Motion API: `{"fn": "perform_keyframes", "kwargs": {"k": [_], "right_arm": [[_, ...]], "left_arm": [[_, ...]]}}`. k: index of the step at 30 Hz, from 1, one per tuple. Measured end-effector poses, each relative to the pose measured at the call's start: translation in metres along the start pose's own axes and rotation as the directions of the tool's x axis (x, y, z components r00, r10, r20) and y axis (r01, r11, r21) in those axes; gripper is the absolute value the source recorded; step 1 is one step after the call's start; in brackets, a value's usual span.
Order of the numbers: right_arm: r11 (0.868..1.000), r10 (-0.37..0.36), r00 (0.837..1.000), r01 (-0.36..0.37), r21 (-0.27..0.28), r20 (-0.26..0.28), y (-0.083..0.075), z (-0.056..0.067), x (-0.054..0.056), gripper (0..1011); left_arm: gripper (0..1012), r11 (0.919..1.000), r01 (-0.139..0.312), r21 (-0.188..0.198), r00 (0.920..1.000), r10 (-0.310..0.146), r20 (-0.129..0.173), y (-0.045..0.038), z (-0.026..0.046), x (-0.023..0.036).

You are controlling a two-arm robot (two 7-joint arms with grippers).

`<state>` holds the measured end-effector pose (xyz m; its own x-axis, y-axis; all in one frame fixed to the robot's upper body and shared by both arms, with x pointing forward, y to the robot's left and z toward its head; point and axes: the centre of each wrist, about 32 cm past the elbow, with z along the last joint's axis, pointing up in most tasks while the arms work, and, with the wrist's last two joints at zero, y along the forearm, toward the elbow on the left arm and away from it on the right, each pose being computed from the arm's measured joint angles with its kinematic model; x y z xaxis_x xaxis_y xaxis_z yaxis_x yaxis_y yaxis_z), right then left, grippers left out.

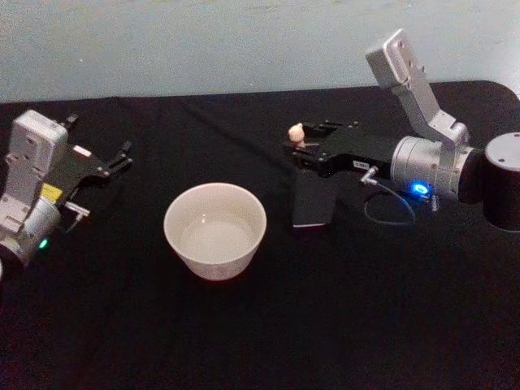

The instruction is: Pick up the stirring spoon with one hand, stir inside the cup, then place it back in its original position.

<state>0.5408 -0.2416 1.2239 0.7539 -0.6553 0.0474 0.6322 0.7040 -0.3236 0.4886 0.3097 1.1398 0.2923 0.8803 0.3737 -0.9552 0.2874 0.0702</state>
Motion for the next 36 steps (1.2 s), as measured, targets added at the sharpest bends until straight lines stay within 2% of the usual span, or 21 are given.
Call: {"fn": "perform_keyframes", "kwargs": {"k": [1,2,4,12,27,36], "right_arm": [[1.000,0.000,1.000,0.000,0.000,0.000,0.000,0.000,0.000,507],[1.000,0.000,1.000,0.000,0.000,0.000,0.000,0.000,0.000,507],[1.000,0.000,1.000,0.000,0.000,0.000,0.000,0.000,0.000,404],[1.000,0.000,1.000,0.000,0.000,-0.001,0.000,0.000,0.000,197],[1.000,0.008,1.000,-0.008,0.023,-0.003,-0.004,0.002,-0.002,172],[0.995,-0.015,1.000,0.013,0.098,0.012,-0.019,0.013,-0.005,172]], "left_arm": [[1001,1.0000,0.000,0.000,1.0000,0.000,0.000,0.0000,0.0000,0.0000],[1001,1.0000,0.000,0.000,1.0000,0.000,0.000,0.0000,0.0000,0.0000],[1001,1.0000,0.000,0.000,1.0000,0.000,0.000,0.0000,0.0000,0.0000],[1001,1.0000,0.000,0.000,1.0000,0.000,0.000,0.0000,0.0000,0.0000],[1001,1.0000,0.000,0.000,1.0000,0.000,0.000,0.0000,0.0000,0.0000],[1001,1.0000,0.000,0.000,1.0000,0.000,0.000,0.0000,0.0000,0.0000]]}}
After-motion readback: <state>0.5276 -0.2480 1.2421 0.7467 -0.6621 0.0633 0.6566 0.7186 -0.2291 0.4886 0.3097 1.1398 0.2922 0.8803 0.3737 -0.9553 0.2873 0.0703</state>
